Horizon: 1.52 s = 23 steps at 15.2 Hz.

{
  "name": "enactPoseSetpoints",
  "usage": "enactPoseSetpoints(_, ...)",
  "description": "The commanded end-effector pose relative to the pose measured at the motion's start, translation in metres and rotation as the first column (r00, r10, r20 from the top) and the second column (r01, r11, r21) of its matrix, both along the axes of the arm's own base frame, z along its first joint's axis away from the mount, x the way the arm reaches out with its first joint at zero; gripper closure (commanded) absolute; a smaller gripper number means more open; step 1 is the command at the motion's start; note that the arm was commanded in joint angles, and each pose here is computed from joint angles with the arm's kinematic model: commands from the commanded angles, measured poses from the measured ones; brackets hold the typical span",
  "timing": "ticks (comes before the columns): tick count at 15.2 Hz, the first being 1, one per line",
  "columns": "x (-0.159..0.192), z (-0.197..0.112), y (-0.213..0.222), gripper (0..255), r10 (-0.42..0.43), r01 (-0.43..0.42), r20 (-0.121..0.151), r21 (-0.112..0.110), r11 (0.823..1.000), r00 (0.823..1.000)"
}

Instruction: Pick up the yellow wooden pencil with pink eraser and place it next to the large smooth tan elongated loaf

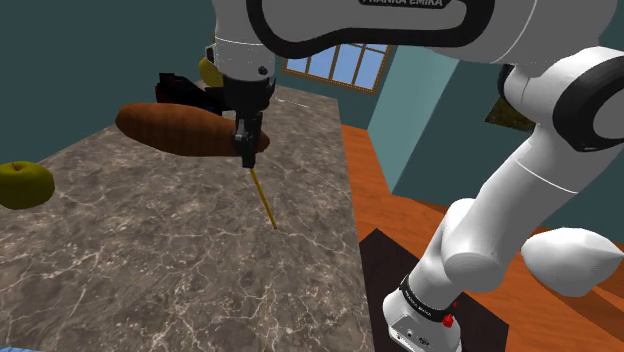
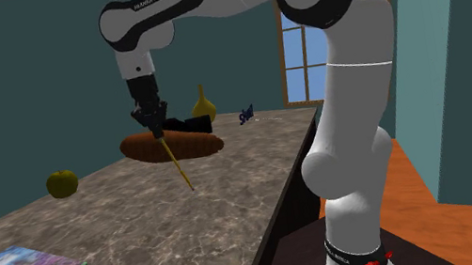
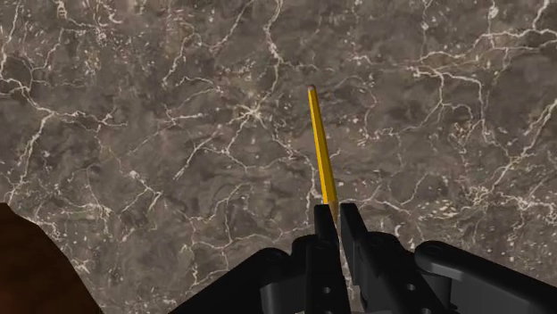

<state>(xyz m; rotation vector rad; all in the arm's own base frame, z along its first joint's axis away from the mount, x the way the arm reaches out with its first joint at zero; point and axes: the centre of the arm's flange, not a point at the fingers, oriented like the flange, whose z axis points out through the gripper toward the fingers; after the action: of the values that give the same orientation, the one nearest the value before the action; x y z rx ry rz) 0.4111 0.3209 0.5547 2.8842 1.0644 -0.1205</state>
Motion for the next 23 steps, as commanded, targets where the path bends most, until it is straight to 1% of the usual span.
enactPoseSetpoints(1,0.016,-0.001,-0.019,255,0.001,-0.001,0.000,0.000,1.000,1.000)
enactPoseSetpoints(23,0.202,0.000,-0.242,255,0.001,-0.001,0.000,0.000,1.000,1.000)
